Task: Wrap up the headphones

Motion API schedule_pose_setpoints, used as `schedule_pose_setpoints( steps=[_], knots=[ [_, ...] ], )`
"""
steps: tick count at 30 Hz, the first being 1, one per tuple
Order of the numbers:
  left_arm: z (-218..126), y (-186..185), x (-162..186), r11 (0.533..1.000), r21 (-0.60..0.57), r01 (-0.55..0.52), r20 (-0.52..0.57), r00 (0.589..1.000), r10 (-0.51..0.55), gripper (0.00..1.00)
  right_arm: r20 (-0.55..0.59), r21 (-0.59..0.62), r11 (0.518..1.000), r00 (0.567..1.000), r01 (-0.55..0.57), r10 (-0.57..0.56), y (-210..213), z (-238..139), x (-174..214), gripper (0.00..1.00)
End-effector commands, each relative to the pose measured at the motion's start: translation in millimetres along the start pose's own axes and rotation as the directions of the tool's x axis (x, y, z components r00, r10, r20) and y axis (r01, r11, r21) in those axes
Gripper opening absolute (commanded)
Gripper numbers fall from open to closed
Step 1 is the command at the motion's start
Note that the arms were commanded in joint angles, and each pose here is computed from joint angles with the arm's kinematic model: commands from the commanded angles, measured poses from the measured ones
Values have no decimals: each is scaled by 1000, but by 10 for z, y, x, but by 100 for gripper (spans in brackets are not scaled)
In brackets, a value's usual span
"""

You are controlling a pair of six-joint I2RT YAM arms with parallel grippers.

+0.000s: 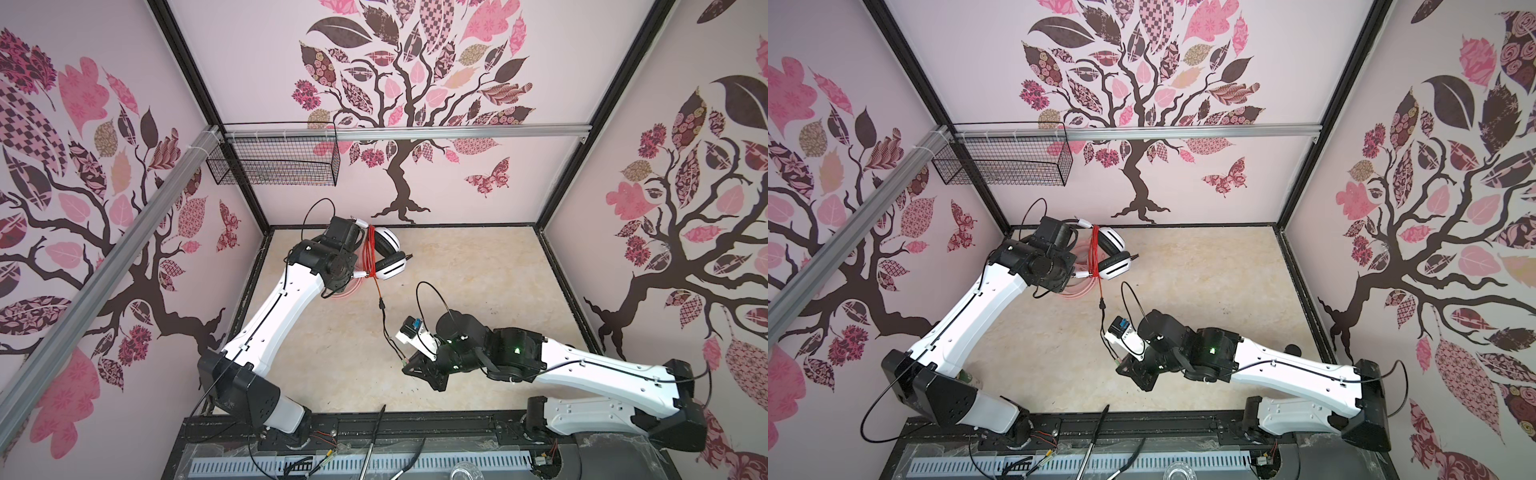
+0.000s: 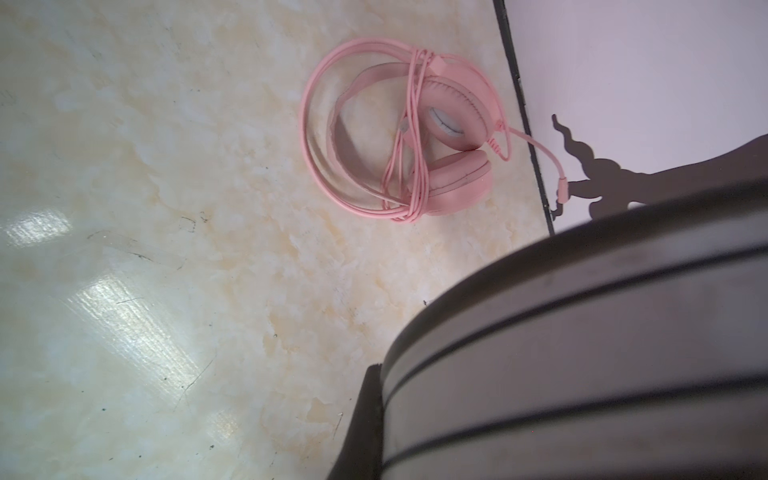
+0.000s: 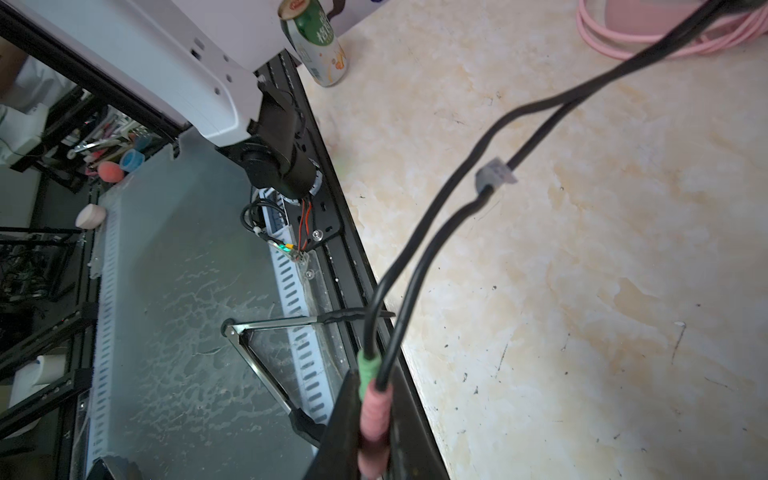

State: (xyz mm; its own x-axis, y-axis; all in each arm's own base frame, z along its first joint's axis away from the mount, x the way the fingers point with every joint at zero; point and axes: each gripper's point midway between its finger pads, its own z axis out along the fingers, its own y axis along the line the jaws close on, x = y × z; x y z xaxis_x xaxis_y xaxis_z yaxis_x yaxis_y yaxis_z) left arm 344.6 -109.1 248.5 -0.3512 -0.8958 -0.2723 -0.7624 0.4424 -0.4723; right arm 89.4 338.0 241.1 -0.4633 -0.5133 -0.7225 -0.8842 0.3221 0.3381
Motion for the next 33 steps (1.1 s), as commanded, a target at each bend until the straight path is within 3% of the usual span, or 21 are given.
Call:
schedule_pose_setpoints(
  steps=[1, 8, 14, 23, 33],
  knots=[
    [-95, -40, 1, 997, 76, 7, 8, 1000, -8, 0, 91, -59, 997, 995, 55, -50, 236, -277, -335, 0],
    [-22, 256, 208, 997, 46, -57, -35, 998, 59, 0, 99, 52, 994, 990, 96, -101, 115, -440, -629, 0],
    [-5, 458, 354, 983, 56, -172, -48, 983, 175, 0, 156, 145, 987, 984, 62, -84, -276, -610, -946, 0],
    [-94, 541, 592, 860, 113, -498, -92, 857, 508, 0, 149, 250, 968, 987, 26, -65, -869, -633, -1039, 0],
    [-238, 634, 762, 767, 218, -604, -156, 754, 638, 0, 148, 312, 947, 989, -71, 25, -1442, -625, -827, 0]
  ],
)
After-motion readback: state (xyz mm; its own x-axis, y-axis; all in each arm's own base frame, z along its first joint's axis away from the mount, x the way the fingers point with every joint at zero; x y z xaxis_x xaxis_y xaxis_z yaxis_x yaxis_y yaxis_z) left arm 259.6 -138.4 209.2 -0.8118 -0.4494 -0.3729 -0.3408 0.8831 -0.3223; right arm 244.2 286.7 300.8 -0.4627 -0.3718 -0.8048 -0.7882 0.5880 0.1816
